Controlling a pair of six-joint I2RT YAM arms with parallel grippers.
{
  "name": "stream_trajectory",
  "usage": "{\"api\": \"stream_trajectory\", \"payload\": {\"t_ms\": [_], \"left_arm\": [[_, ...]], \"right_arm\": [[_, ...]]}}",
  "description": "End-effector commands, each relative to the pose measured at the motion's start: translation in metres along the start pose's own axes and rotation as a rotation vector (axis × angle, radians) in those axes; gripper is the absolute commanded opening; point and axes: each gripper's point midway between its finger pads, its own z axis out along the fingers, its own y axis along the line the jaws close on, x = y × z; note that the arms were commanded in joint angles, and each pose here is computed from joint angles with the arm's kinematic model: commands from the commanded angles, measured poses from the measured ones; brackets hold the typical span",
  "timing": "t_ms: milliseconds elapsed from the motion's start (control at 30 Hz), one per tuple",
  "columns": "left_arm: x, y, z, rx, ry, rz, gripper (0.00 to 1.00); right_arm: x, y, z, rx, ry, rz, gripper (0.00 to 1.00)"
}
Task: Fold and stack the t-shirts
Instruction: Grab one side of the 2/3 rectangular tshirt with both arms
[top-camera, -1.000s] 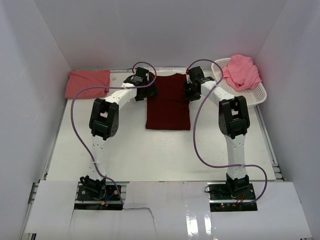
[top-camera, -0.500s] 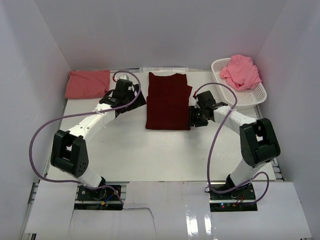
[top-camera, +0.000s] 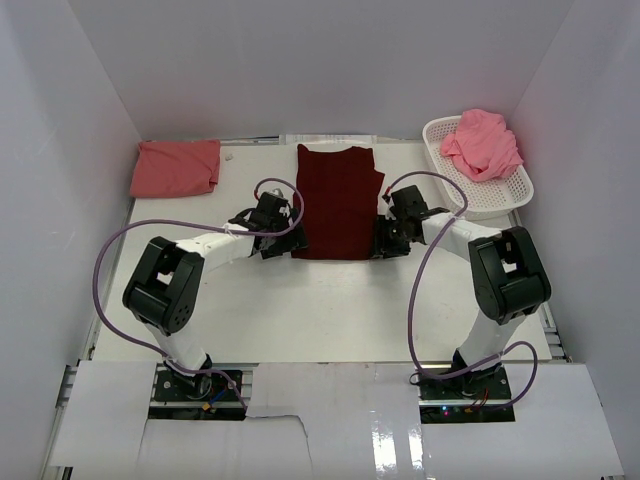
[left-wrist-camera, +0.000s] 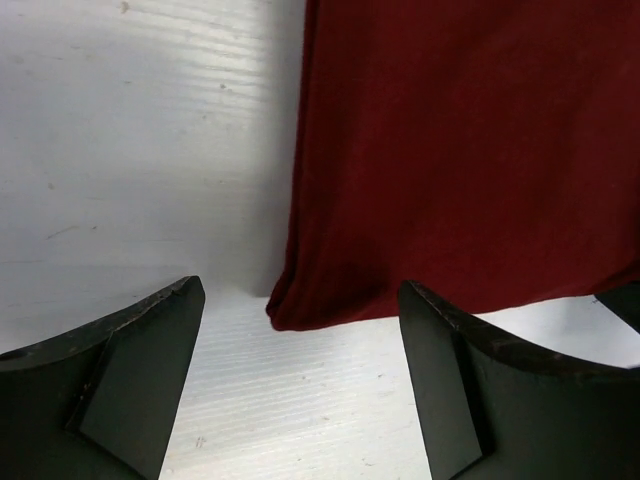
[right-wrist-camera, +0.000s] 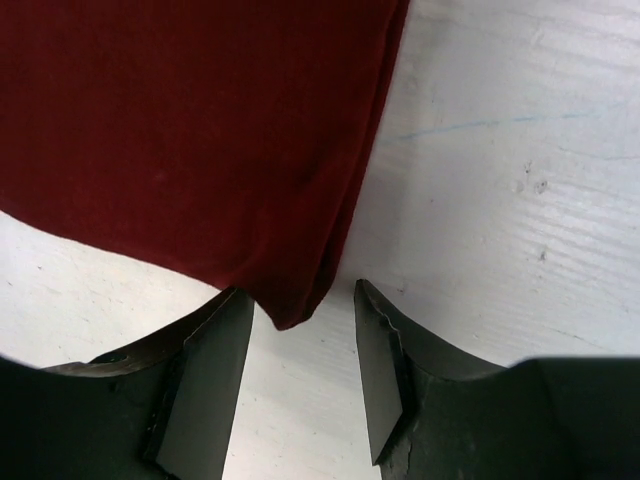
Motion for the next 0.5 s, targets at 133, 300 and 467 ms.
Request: {"api": "stream_trajectory", "payload": {"t_ms": [133,300,467], "left_arm": [[-0.017,-0.022,-0.007,0.078,-0.081,-0.007,0.88],[-0.012,-0.023,-0.003,0.085,-0.063,-0.009,0.82],[-0.006,-0.024,-0.007,0.093,-0.056,-0.012,0.81]], "right_arm": [[-0.017,0.006,0.012,-0.023,-0.02,0.001,0.5],[-0.012,0.003,0.016,-0.016,-0.008,0.004,0.27],[-0.012,0.002,0.015,-0.012,-0.011,0.002,0.1]]}}
